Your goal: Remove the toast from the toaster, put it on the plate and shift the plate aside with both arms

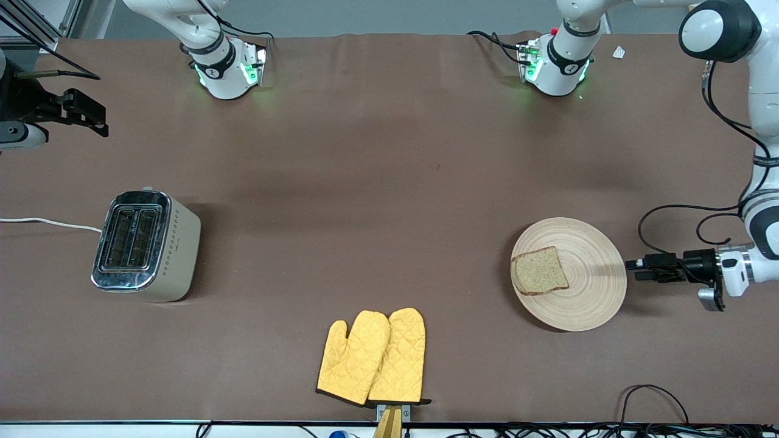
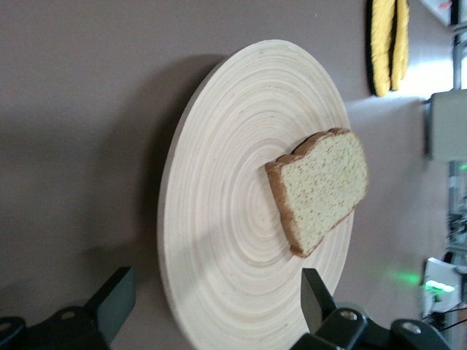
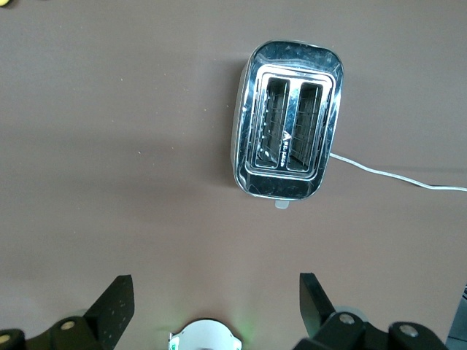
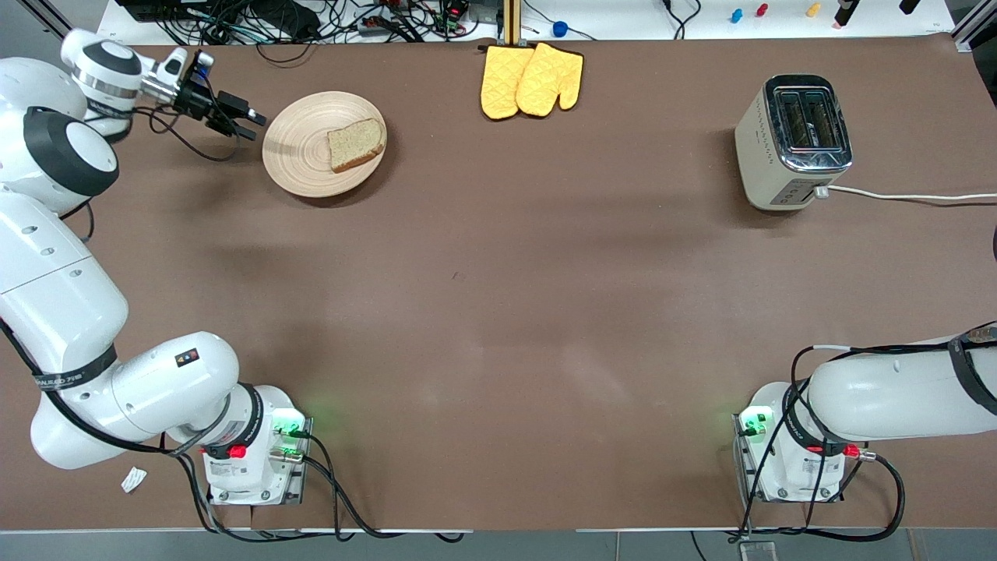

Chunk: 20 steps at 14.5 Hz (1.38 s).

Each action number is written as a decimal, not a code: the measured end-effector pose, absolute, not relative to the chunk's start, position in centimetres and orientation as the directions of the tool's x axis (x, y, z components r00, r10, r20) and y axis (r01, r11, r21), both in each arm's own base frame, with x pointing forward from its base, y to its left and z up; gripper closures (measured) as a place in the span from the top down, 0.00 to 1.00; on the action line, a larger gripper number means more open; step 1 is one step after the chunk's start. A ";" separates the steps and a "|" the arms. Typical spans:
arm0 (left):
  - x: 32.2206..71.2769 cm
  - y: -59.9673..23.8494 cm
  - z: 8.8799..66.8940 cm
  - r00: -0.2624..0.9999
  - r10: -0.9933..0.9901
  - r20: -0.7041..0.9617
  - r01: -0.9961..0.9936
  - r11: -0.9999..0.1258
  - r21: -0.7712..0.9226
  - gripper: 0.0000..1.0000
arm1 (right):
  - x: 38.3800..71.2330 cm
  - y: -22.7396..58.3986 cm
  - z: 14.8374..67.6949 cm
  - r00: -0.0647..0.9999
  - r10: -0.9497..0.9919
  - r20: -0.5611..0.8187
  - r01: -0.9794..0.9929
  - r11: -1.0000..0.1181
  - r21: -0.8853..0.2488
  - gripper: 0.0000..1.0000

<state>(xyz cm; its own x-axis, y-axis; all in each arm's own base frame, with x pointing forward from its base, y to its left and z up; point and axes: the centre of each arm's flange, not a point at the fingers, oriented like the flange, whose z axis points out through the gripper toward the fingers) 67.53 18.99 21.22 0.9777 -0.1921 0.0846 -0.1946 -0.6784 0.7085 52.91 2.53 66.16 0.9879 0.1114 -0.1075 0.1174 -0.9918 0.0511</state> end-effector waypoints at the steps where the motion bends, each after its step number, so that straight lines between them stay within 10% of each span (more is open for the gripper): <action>1: 67.8 19.3 22.7 0.972 -0.219 0.090 -0.220 -0.696 0.684 1.00 | 53.1 1.7 66.1 0.990 0.093 -0.102 0.099 -0.994 0.051 1.00; 14: 65.4 5.3 56.4 0.990 -0.137 -0.027 -0.131 -0.979 0.159 1.00 | 53.3 -2.3 65.9 0.995 0.022 -0.100 0.027 -0.999 0.041 1.00; 20: 62.6 3.7 61.5 0.990 -0.138 -0.001 -0.137 -0.985 0.102 1.00 | 53.3 -2.0 65.9 0.995 0.027 -0.101 0.031 -0.999 0.039 1.00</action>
<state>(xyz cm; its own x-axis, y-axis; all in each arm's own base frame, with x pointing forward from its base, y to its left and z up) 62.65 3.71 61.48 0.9905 -0.1377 -0.0006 -0.1369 -0.9853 0.1020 53.28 -2.03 65.86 0.9946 0.0269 -0.1006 0.0309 -0.9988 0.0391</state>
